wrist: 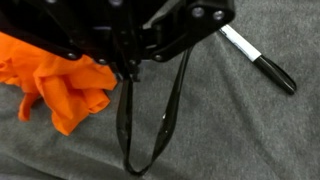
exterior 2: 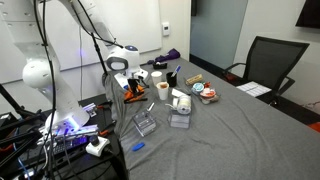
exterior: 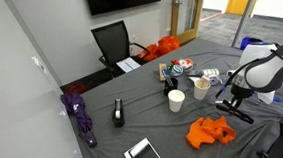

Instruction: Move the black tongs to the left.

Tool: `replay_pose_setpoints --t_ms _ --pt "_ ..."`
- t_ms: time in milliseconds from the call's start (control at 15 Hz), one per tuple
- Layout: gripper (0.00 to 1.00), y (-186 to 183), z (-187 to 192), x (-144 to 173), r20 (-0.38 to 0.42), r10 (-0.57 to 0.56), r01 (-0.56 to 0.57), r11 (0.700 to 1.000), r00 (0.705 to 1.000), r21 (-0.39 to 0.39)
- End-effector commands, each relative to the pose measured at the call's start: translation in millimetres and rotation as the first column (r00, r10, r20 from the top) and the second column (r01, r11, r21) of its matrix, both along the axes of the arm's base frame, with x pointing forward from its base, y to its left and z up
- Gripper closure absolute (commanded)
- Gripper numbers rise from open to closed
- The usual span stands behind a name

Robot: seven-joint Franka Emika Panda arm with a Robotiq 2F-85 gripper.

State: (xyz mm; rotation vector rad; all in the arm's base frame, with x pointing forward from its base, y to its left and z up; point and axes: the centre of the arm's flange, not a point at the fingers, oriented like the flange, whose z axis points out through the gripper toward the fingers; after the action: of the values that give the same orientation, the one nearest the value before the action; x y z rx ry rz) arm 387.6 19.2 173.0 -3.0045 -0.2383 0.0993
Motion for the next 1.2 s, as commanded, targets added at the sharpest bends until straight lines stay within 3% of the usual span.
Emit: replay_pose_setpoints --t_ms 0,467,533,600,1133 --pt "0.98 -9 -16 9 0.011 -0.022 0.022 1.0 1.0 -0.021" --pt "0.98 -14 -19 12 0.051 -0.107 0.107 0.994 0.993 -0.003" --pt "0.67 -15 -17 11 0.04 -0.114 0.115 0.993 0.993 -0.025" --pt "0.66 -15 -16 11 0.032 -0.121 0.122 0.992 0.992 -0.028" --pt "0.12 -25 18 -5 -0.095 -0.125 0.125 0.992 0.988 -0.008"
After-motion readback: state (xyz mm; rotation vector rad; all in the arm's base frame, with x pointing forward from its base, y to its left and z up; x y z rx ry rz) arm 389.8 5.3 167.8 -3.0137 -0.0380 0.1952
